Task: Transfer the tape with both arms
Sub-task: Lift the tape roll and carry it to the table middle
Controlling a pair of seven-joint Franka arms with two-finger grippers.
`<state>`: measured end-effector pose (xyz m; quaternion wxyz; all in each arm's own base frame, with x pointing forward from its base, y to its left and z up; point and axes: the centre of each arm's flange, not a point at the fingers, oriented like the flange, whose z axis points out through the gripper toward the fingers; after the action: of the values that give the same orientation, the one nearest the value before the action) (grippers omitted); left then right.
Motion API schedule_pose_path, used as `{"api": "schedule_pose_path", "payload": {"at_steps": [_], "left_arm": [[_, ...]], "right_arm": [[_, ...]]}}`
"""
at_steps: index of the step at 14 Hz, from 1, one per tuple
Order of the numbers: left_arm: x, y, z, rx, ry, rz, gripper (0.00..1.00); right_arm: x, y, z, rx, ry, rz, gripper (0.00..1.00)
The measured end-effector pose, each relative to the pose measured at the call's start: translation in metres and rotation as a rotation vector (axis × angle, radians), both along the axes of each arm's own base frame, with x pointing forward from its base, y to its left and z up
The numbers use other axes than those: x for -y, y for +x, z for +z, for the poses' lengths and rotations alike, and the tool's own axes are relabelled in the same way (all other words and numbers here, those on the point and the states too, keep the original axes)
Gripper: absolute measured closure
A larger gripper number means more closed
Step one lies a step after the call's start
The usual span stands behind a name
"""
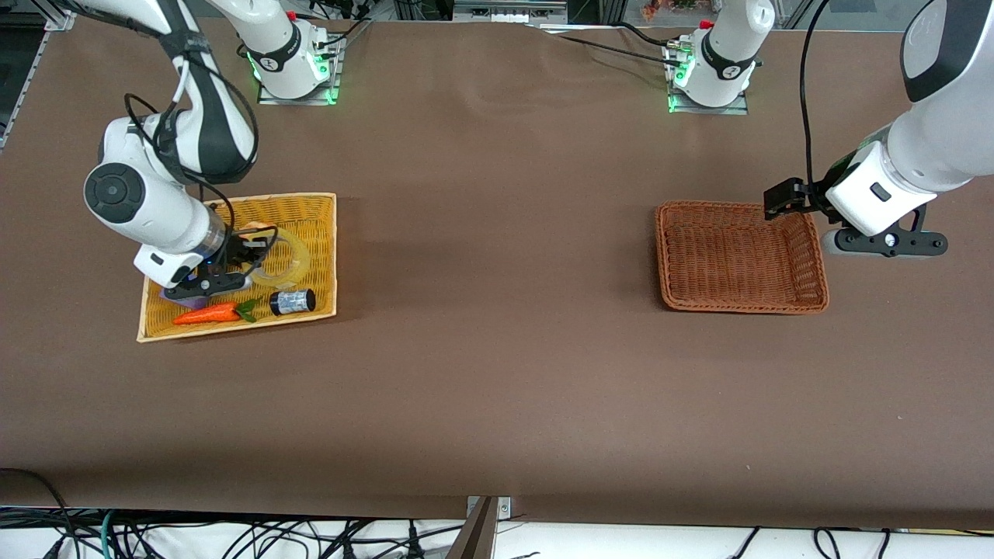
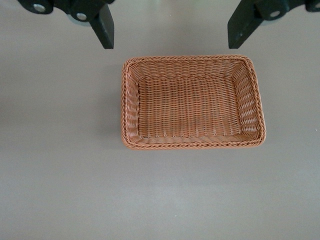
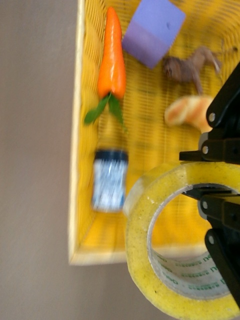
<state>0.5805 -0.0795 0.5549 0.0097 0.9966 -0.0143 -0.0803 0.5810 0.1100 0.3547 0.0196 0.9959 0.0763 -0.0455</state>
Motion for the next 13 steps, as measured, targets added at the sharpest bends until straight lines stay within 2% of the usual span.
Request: {"api": "schedule_pose_path", "payload": {"at_steps": [3, 6, 10, 13], "left_arm": [[0.000, 0.000, 0.000, 0.000, 0.000, 0.001, 0.00], [-0.001, 0.000, -0.001, -0.001, 0.000, 0.001, 0.00], [-0.001, 0.000, -0.001, -0.001, 0.000, 0.002, 0.00], [-0.001, 0.000, -0.001, -0.001, 0.000, 0.002, 0.00]], "right_arm": [[-0.095, -0.001, 0.031, 0.047, 0.024, -0.076, 0.78], [-0.176, -0.003, 0.034, 0.069, 0.046, -0.171, 0.78], [-0.266, -0.003, 0.005, 0.046, 0.057, -0.278, 0.78], [-0.322, -0.016, -0.025, 0.029, 0.051, -0.305, 0.78]]}}
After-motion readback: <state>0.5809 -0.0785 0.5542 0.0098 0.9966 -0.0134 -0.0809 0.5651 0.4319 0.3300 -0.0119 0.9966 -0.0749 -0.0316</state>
